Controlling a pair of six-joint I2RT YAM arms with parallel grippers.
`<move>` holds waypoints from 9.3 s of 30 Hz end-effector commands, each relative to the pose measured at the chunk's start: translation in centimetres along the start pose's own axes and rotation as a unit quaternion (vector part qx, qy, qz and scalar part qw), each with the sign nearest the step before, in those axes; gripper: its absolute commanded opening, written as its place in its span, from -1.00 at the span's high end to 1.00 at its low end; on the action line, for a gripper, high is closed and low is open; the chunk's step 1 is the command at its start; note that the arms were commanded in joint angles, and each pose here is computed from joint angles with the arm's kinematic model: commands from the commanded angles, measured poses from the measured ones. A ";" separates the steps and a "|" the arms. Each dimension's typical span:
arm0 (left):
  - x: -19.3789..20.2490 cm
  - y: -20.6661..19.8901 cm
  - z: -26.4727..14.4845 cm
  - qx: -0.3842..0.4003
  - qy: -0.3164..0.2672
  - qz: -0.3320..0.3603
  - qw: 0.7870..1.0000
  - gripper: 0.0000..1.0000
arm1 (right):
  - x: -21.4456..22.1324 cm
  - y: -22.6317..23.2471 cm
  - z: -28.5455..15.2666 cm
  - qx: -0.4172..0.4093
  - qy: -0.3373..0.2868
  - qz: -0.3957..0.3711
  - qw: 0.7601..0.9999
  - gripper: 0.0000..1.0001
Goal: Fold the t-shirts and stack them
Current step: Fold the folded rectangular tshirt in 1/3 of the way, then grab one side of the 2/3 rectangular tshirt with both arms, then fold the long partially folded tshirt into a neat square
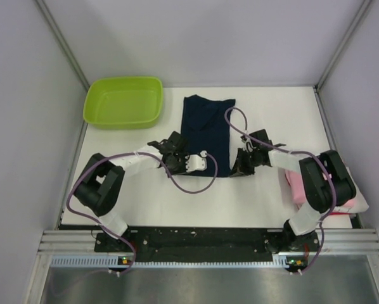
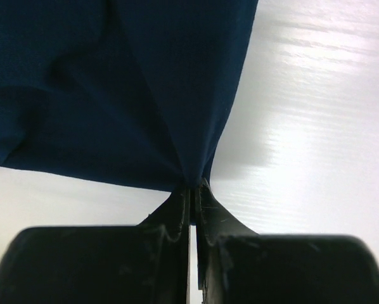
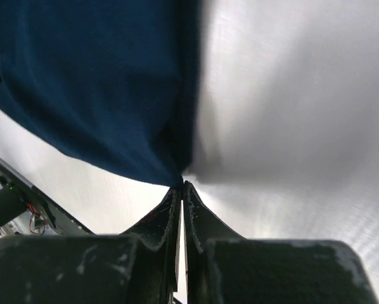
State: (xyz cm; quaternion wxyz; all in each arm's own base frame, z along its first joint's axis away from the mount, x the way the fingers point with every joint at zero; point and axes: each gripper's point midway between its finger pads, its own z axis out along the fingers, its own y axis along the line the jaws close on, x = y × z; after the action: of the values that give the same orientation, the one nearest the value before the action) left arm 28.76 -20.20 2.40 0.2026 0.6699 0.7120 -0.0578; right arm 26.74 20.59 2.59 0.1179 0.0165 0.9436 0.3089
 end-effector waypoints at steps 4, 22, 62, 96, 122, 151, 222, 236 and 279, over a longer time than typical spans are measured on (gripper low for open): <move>3.5 -4.6 -1.9 0.066 0.054 0.000 0.996 1.00 | 2.0 -2.4 -1.9 0.019 0.010 0.009 1.000 1.00; 1.3 -7.5 -8.6 0.129 -0.020 -0.128 0.983 -0.59 | 4.9 -0.9 -6.4 0.038 0.039 -0.037 0.998 0.13; -5.6 9.3 -5.4 0.029 -0.119 -0.209 0.970 1.00 | -16.3 1.9 0.4 -0.017 -0.076 -0.196 0.977 1.00; -5.2 -5.9 -6.5 0.165 -0.147 -0.026 0.975 -0.09 | -14.9 14.1 3.1 -0.228 -0.053 -0.436 0.869 0.06; -0.9 -8.8 -0.4 0.157 -0.049 0.008 0.986 1.00 | -14.4 11.8 8.0 -0.150 0.001 -0.465 0.872 1.00; -6.6 -0.4 -9.5 0.126 -0.170 -0.140 0.967 -0.06 | -19.5 5.6 -3.9 -0.016 -0.179 -0.249 0.952 0.00; -5.5 11.1 -11.5 -0.059 -0.174 -0.185 0.965 -0.03 | -12.3 7.2 -9.5 -0.076 -0.260 -0.515 0.813 -0.14; -1.7 -5.8 -3.3 0.084 -0.101 -0.074 0.989 -0.43 | 2.8 2.3 -3.1 -0.010 -0.052 -0.823 0.565 -0.25; -4.0 0.2 -17.4 -0.024 -0.101 -0.174 0.979 1.00 | 0.9 6.7 -13.8 0.009 0.022 -0.653 0.757 1.00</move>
State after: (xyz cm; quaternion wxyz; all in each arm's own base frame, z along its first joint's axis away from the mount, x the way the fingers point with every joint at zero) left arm 19.05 -19.10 19.63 0.2770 0.6006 0.7246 -0.1935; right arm 17.95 19.69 17.61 0.2843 -0.6829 0.6505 0.1723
